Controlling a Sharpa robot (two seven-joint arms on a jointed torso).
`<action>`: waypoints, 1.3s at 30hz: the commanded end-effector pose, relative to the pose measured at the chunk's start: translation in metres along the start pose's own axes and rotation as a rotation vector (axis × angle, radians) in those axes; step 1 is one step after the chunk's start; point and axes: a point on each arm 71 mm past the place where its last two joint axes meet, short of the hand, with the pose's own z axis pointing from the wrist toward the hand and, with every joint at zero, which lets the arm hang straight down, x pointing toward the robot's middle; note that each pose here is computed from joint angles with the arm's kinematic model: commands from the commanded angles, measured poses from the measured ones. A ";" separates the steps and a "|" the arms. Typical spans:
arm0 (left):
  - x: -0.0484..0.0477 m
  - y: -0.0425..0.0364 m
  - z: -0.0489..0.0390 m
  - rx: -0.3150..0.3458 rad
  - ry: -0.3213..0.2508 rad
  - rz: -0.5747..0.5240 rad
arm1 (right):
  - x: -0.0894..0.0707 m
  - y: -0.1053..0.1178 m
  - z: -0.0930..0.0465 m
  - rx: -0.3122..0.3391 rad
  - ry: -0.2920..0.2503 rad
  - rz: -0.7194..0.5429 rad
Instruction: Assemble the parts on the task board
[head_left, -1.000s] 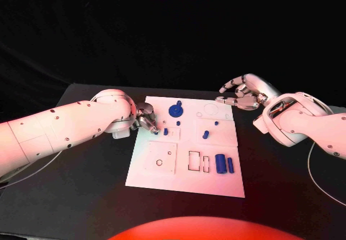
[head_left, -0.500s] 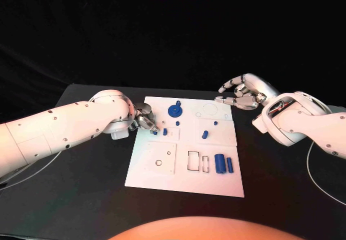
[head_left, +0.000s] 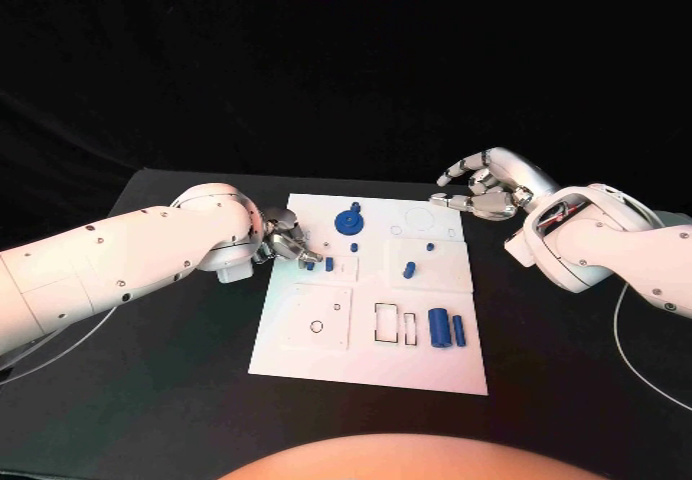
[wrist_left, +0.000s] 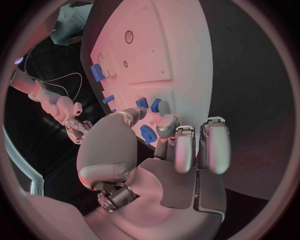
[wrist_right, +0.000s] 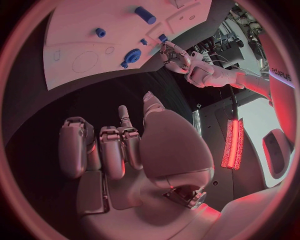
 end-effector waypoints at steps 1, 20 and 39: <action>-0.0003 0.0015 -0.0005 -0.015 -0.012 -0.015 | 0.001 0.001 0.000 -0.006 0.006 -0.004; -0.0264 -0.0318 -0.0150 0.338 -0.264 -0.177 | 0.000 0.000 0.000 -0.004 0.000 -0.005; -0.0031 -0.0679 0.0074 0.560 -0.428 0.312 | 0.003 0.001 0.001 -0.008 0.009 -0.001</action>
